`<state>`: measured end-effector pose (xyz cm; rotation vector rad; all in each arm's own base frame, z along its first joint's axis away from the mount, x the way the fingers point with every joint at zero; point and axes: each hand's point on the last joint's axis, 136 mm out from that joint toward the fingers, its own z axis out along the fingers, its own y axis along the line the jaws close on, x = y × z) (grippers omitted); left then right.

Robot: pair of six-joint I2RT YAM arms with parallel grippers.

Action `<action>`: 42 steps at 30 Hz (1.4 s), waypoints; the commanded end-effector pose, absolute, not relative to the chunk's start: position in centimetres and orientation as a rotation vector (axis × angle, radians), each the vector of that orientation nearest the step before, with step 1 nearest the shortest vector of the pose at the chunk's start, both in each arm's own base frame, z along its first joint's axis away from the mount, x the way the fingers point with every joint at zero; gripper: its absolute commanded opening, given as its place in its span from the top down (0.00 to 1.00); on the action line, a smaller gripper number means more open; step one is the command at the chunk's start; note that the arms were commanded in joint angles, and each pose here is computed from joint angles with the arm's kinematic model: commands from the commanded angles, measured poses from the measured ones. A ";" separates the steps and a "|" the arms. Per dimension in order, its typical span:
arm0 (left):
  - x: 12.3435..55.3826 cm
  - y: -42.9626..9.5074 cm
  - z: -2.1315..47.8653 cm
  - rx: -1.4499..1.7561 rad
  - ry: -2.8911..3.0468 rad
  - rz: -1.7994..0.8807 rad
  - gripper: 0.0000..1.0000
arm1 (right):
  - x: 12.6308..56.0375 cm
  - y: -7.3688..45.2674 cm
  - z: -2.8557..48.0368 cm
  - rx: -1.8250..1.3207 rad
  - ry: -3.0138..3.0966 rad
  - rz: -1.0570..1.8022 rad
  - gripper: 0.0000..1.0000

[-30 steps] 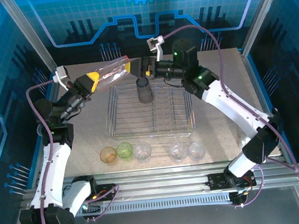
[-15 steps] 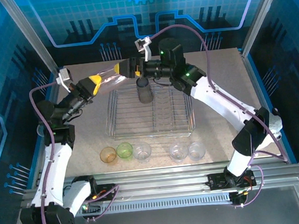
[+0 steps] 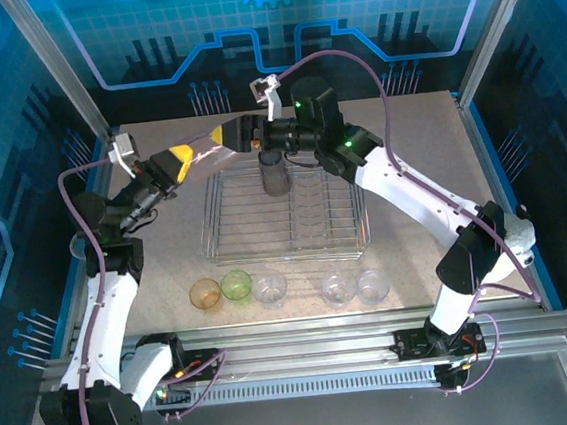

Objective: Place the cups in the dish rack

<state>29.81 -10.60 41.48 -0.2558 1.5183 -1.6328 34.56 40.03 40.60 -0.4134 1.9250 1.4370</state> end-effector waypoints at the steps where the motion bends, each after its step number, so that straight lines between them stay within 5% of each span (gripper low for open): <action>1: 29.9 -11.1 39.6 -0.224 1.580 -1.602 0.91 | 34.6 39.9 42.1 -0.431 1.870 1.351 0.38; 3: 30.2 -11.1 38.4 -0.244 1.630 -1.578 0.63 | 35.1 39.4 41.9 -0.444 1.885 1.279 0.42; 5: 30.4 -11.0 37.2 -0.261 1.683 -1.542 0.14 | 35.4 39.0 42.0 -0.461 1.892 1.211 0.44; 6: 30.4 -11.0 36.6 -0.277 1.710 -1.524 0.02 | 35.6 38.6 41.9 -0.467 1.898 1.172 0.44; 13: 30.9 -9.3 33.2 -0.347 1.846 -1.262 0.01 | 37.0 37.3 41.3 -0.510 1.940 0.961 0.55; 19: 33.2 -9.3 31.4 -0.453 1.795 -1.398 0.01 | 37.8 40.9 37.1 -0.493 2.009 1.114 0.68; 42: 28.5 -5.2 27.3 -0.398 2.008 -0.791 0.01 | 42.4 44.5 26.7 -0.864 2.069 0.351 0.71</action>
